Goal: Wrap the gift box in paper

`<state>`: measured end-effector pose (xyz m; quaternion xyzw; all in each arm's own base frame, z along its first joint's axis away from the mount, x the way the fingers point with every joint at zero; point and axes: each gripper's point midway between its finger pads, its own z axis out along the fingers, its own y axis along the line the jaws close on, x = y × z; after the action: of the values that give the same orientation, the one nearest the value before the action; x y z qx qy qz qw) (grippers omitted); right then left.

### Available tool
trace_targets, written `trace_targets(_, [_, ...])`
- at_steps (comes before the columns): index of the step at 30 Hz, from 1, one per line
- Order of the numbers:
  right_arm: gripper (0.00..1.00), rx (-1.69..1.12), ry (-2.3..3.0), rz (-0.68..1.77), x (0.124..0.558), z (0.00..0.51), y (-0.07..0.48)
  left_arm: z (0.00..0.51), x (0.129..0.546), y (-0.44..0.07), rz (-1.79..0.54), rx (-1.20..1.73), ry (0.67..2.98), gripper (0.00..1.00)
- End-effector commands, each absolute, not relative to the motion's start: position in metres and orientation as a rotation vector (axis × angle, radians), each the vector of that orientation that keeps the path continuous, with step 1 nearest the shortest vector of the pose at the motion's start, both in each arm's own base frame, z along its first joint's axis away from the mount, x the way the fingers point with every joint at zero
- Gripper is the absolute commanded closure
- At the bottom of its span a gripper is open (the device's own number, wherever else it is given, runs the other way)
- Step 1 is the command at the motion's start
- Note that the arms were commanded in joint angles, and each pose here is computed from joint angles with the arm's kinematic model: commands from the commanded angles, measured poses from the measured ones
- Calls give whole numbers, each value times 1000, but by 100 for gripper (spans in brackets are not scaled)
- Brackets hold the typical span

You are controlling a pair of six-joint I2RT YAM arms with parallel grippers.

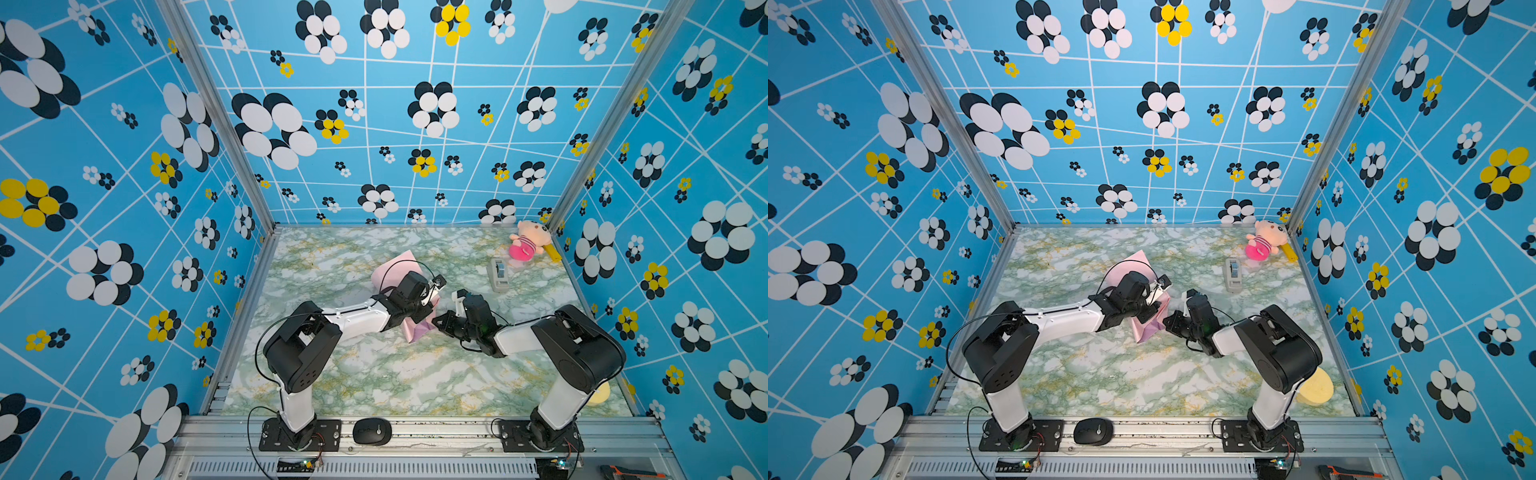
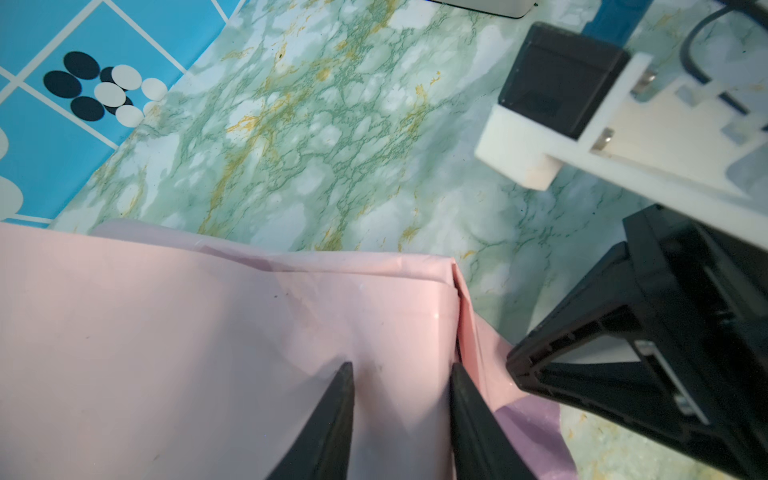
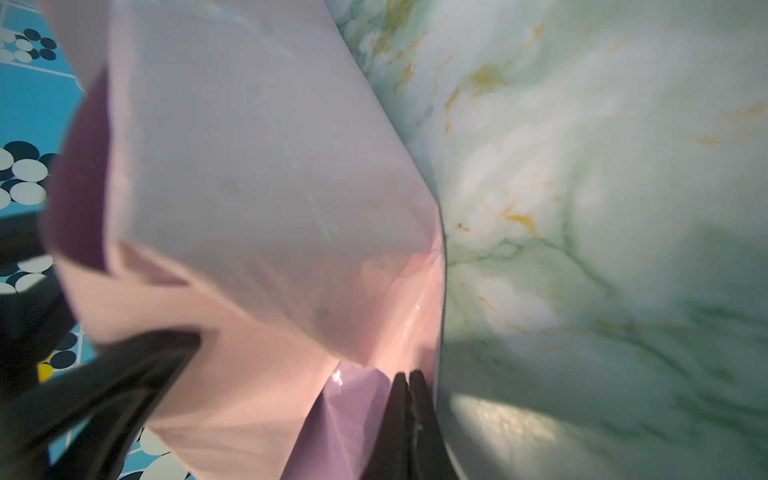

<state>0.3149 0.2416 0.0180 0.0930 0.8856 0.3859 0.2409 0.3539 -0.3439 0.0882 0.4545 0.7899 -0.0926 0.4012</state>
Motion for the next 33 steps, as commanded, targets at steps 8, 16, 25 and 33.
trace_targets(8, [100, 385, 2595, 919, 266, -28, 209, 27, 310, -325, -284, 1266, 2225, 62])
trace_targets(16, [80, 235, 2449, 860, 289, 58, 203, 114, 333, -334, -394, 1096, 2150, 46])
trace_targets(25, [44, -58, 2452, 718, 333, 123, 203, 175, 337, -259, -619, 463, 2322, 36])
trace_targets(33, [34, -271, 2612, 820, 374, 115, 251, 127, 320, -200, -832, -114, 2398, 30])
